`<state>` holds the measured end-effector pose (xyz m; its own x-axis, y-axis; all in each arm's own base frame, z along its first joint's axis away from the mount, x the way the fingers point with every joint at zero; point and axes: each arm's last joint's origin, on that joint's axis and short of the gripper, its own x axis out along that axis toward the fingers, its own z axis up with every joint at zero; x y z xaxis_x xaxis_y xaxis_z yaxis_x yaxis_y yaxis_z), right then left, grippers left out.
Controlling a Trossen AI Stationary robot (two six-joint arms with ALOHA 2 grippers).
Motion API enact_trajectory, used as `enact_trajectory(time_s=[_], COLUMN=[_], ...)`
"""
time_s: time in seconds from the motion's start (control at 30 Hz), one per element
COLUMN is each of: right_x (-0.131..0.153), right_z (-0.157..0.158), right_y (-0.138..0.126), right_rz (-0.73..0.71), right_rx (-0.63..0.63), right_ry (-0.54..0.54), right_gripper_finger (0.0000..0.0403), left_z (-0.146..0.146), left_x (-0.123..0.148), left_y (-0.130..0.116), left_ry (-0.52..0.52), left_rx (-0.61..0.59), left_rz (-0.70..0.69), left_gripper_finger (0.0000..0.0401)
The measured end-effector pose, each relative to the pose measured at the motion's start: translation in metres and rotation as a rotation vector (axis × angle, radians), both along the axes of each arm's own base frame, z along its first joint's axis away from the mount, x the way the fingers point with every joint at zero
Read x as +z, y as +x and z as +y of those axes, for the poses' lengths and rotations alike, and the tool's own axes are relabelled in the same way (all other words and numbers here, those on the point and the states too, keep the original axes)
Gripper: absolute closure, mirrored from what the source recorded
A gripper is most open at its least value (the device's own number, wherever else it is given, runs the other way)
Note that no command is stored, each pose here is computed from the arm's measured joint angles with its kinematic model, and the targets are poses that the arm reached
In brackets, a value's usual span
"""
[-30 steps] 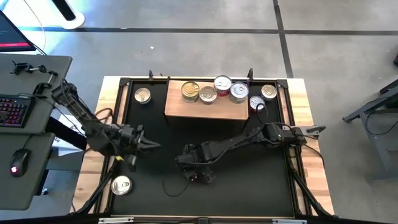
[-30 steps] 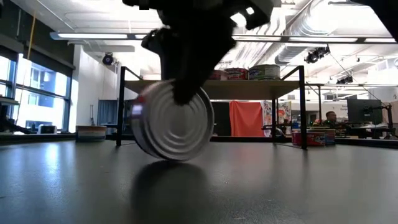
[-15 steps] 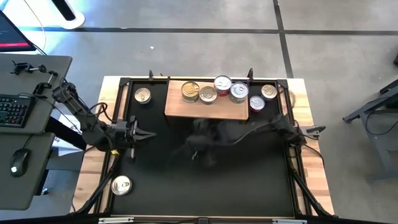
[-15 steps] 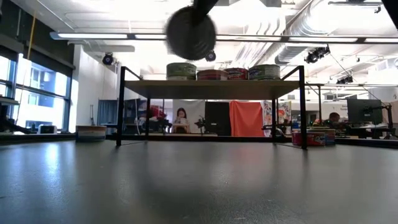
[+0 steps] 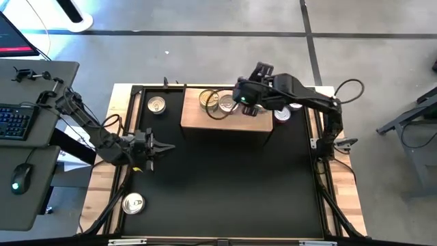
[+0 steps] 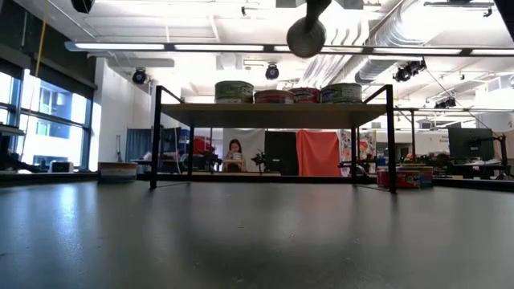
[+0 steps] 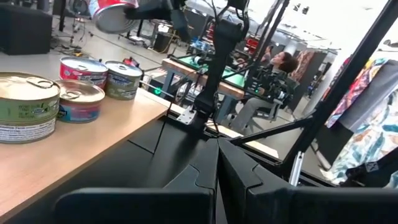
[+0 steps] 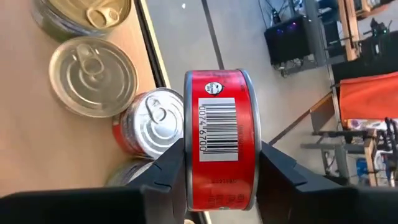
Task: Stack canned seafood by type on shelf
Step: Stack the red tuna can on top of the red tuna can on the shelf
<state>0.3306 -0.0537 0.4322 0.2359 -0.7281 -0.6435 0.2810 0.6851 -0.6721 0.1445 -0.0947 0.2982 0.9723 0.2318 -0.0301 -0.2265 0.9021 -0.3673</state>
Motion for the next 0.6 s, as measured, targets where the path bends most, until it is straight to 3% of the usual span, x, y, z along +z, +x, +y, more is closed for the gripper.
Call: enact_trajectory(time_s=[0.3,0.6], right_x=[-0.03,-0.049], right_z=[-0.038,-0.063], right_y=[0.029,0.037], right_rz=[0.159,0.237], right_rx=[0.052,0.012], right_ry=[0.004,0.019], right_gripper_finger=[0.0273,0.0272], left_z=[-0.008,-0.022], left_x=[-0.007,-0.022], left_y=[0.009,0.021], left_ry=[-0.072,-0.112], left_rx=[-0.028,-0.093], left_rz=[0.01,0.058], left_gripper_finger=[0.0401,0.0401])
